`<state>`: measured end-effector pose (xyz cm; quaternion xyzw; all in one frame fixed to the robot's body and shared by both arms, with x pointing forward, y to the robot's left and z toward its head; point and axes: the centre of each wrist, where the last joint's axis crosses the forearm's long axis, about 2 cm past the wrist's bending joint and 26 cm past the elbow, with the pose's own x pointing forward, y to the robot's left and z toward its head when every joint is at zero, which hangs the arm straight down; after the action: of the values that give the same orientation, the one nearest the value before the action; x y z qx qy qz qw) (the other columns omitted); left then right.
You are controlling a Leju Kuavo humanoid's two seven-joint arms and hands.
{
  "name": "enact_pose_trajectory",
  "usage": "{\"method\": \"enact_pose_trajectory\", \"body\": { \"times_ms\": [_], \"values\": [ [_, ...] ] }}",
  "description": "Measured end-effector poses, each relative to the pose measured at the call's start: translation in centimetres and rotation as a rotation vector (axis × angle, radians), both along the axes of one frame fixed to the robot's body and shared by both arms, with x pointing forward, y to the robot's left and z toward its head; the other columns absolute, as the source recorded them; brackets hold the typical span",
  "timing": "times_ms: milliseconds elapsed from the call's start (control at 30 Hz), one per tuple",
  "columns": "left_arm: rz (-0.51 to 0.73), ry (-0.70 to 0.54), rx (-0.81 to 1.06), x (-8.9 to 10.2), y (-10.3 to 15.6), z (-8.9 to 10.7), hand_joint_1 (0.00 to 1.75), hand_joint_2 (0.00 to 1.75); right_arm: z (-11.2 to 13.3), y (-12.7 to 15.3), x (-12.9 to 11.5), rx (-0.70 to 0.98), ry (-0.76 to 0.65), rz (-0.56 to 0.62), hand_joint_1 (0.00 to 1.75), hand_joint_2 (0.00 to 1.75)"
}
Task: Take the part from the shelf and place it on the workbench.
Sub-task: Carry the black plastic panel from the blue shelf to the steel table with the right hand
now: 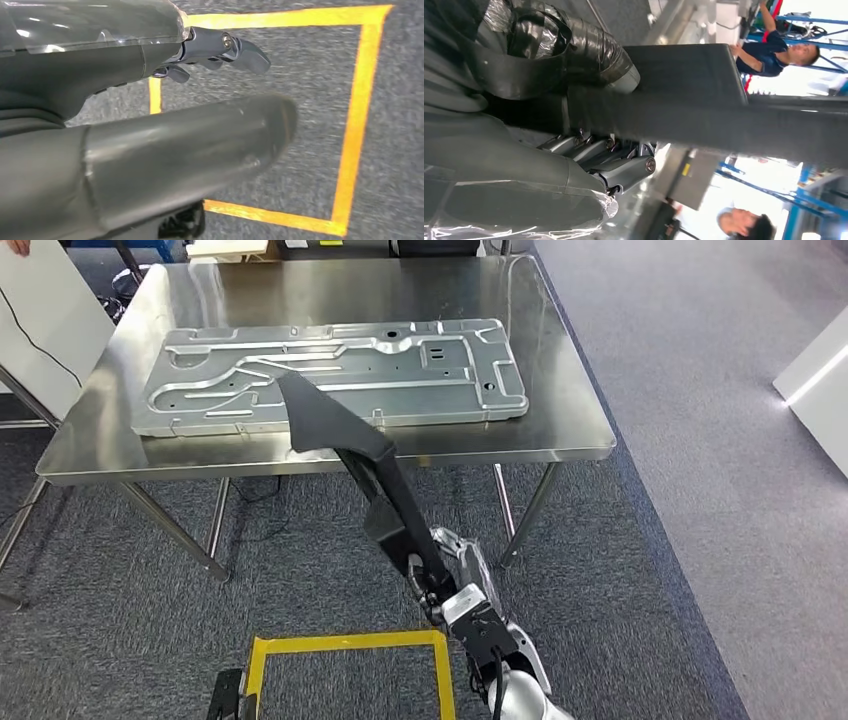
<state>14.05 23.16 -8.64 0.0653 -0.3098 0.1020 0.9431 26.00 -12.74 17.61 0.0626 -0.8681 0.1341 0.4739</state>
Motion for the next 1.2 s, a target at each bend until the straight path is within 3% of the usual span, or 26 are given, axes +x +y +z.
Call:
{"method": "enact_pose_trajectory", "body": {
  "times_ms": [267,433,600,900,1200],
  "values": [
    [-0.035,0.002,-0.018,0.4,-0.4,0.1,0.00,0.00,3.1,-0.3,2.7,-0.046,-0.099,-0.015,1.75,1.75],
    [-0.074,0.001,-0.037,1.0,-0.6,0.4,0.00,0.00,8.4,-0.1,5.8,-0.138,-0.224,-0.050,1.75,1.75],
    [-0.125,0.007,-0.053,1.6,-0.9,0.6,0.00,0.00,12.9,0.8,8.2,-0.361,-0.385,-0.144,1.75,1.75],
    [-0.210,0.015,-0.043,3.2,-1.4,1.3,0.00,0.00,15.7,2.5,11.9,-0.888,-0.600,-0.379,1.75,1.75],
    [-0.244,0.004,-0.028,3.8,-1.9,1.6,0.00,0.00,14.6,2.4,14.4,-1.140,-0.632,-0.409,1.75,1.75]
  ]
}}
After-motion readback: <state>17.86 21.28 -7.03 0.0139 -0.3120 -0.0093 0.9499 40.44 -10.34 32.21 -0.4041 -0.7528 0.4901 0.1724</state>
